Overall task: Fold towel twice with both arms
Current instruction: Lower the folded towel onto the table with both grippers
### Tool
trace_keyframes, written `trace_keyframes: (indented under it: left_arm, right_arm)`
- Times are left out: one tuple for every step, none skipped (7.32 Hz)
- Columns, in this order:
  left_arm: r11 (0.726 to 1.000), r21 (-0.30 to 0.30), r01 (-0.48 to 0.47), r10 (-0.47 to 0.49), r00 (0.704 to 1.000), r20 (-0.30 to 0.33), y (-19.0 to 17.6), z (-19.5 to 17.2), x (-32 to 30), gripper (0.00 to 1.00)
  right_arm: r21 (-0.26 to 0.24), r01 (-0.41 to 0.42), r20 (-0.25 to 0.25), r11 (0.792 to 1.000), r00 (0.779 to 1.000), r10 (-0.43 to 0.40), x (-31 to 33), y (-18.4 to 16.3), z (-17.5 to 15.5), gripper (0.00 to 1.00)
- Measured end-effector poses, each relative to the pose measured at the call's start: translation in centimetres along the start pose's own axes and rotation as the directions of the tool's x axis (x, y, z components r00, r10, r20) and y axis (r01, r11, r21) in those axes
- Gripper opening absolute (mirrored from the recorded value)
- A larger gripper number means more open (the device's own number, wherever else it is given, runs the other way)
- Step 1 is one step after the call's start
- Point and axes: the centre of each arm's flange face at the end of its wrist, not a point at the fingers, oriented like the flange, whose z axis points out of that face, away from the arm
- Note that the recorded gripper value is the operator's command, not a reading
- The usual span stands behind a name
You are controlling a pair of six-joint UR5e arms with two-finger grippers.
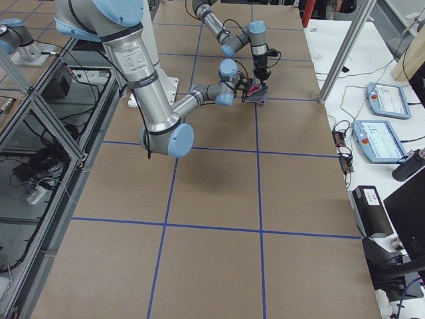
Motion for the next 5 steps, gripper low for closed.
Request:
trace_keyframes:
  left_arm:
    - [1.0, 0.001, 0.004, -0.004, 1.0, 0.005, 0.2, 0.4, 0.7, 0.0]
    - [1.0, 0.001, 0.009, -0.009, 1.0, 0.009, 0.3, 0.7, 1.2, 0.0]
    - [1.0, 0.001, 0.011, -0.011, 1.0, 0.011, 0.4, 0.9, 1.3, 0.0]
    - [1.0, 0.006, 0.011, -0.011, 1.0, 0.009, 0.4, 1.2, 1.3, 0.0]
    - [1.0, 0.013, 0.009, -0.009, 1.0, 0.004, 0.5, 1.5, 1.4, 0.0]
  right_arm:
    - [0.001, 0.0, 0.0, 1.0, 1.0, 0.0, 0.0, -0.1, -0.1, 1.0]
    - [0.002, 0.0, 0.0, 1.0, 1.0, 0.0, 0.1, -0.2, -0.1, 1.0]
    - [0.002, -0.001, 0.0, 1.0, 1.0, 0.001, 0.1, -0.3, -0.1, 1.0]
    - [0.002, -0.001, 0.0, 1.0, 1.0, 0.001, 0.1, -0.4, -0.2, 1.0]
    - [0.003, -0.002, 0.0, 1.0, 1.0, 0.002, 0.1, -0.5, -0.3, 1.0]
